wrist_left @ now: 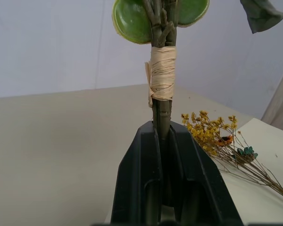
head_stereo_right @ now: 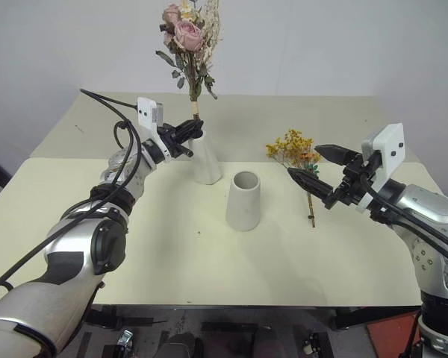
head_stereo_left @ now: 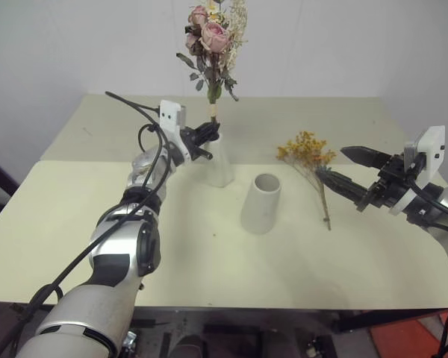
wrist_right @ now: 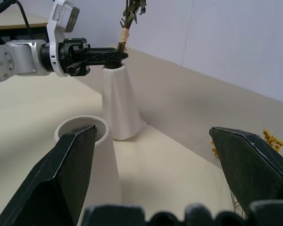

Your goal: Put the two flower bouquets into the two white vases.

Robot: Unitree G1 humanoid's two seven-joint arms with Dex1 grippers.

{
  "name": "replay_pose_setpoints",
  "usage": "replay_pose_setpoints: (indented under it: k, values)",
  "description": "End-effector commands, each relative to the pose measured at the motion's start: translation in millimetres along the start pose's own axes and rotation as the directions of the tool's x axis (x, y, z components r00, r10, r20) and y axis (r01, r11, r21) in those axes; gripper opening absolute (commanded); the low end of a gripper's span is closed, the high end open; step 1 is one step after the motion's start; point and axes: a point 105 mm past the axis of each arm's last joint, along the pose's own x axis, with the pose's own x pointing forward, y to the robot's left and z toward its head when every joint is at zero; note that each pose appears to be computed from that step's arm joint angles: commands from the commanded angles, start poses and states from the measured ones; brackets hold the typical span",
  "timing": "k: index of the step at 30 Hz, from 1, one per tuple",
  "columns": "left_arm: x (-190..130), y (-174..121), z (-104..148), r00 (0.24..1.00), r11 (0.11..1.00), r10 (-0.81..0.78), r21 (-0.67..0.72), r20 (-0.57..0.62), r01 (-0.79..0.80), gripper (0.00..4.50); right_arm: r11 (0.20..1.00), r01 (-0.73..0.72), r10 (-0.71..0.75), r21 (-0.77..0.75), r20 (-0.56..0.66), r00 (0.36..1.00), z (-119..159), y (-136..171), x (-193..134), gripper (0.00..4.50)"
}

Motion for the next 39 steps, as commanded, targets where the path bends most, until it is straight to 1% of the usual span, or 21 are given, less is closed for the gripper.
replay_pose_setpoints:
  k: [1, 15, 17, 18, 24, 25, 26, 28, 30, 34, 36, 39]
  values:
    - [4.3, -0.7, 20.6, 0.999, 0.999, -0.004, 0.046, 0.041, 0.002, 0.02, 0.998, 0.001, 0.002, -0.057, 0.052, 0.999, 15.8, -0.3, 0.6, 4.50]
    - [13.8, -10.6, 39.7, 0.994, 0.998, -0.043, 0.056, 0.096, 0.038, 0.02, 0.999, 0.007, -0.004, -0.050, 0.054, 0.999, 12.7, 0.8, 0.6, 4.50]
    - [13.8, -10.7, 39.2, 0.995, 0.998, -0.047, 0.054, 0.087, 0.042, 0.71, 0.999, 0.006, -0.004, -0.050, 0.055, 0.998, 12.5, 0.9, 1.0, 4.50]
    - [13.5, -11.0, 38.5, 0.995, 0.997, -0.053, 0.056, 0.081, 0.049, 0.91, 0.999, 0.006, -0.004, -0.050, 0.055, 0.998, 12.4, 0.9, 1.2, 4.50]
    - [11.1, -9.6, 36.1, 0.996, 0.997, -0.057, 0.059, 0.072, 0.052, 2.74, 0.999, 0.003, -0.001, -0.048, 0.058, 0.998, 11.9, 0.8, 2.2, 4.50]
    - [10.8, -9.4, 36.0, 0.996, 0.997, -0.056, 0.060, 0.071, 0.052, 3.12, 0.999, 0.003, 0.000, -0.048, 0.058, 0.998, 11.8, 0.7, 2.3, 4.50]
    - [10.4, -9.0, 36.4, 0.996, 0.997, -0.056, 0.061, 0.071, 0.052, 3.36, 0.999, 0.002, 0.001, -0.047, 0.059, 0.998, 11.7, 0.6, 2.5, 4.50]
    - [9.1, -7.9, 38.3, 0.995, 0.997, -0.058, 0.062, 0.075, 0.053, 3.99, 0.999, -0.001, 0.004, -0.047, 0.061, 0.998, 11.8, 0.9, 3.1, 4.50]
    - [6.8, -6.2, 39.9, 0.995, 0.997, -0.058, 0.064, 0.080, 0.053, 4.48, 0.999, -0.004, 0.007, -0.046, 0.062, 0.998, 11.6, 1.2, 4.1, 4.50]
    - [-0.7, -1.6, 42.4, 0.994, 0.996, -0.063, 0.074, 0.084, 0.057, 4.48, 0.999, -0.010, 0.013, -0.045, 0.062, 0.998, 11.4, 1.5, 5.0, 4.50]
    - [-9.4, 0.8, 45.9, 0.993, 0.993, -0.091, 0.080, 0.076, 0.085, 4.48, 0.999, -0.015, 0.017, -0.042, 0.059, 0.998, 10.4, 1.5, 5.6, 4.50]
    - [-31.3, 2.6, 50.8, 0.989, 0.984, -0.146, 0.105, 0.032, 0.142, 4.48, 0.999, -0.022, 0.024, -0.037, 0.052, 0.998, 8.6, 1.0, 6.5, 4.50]
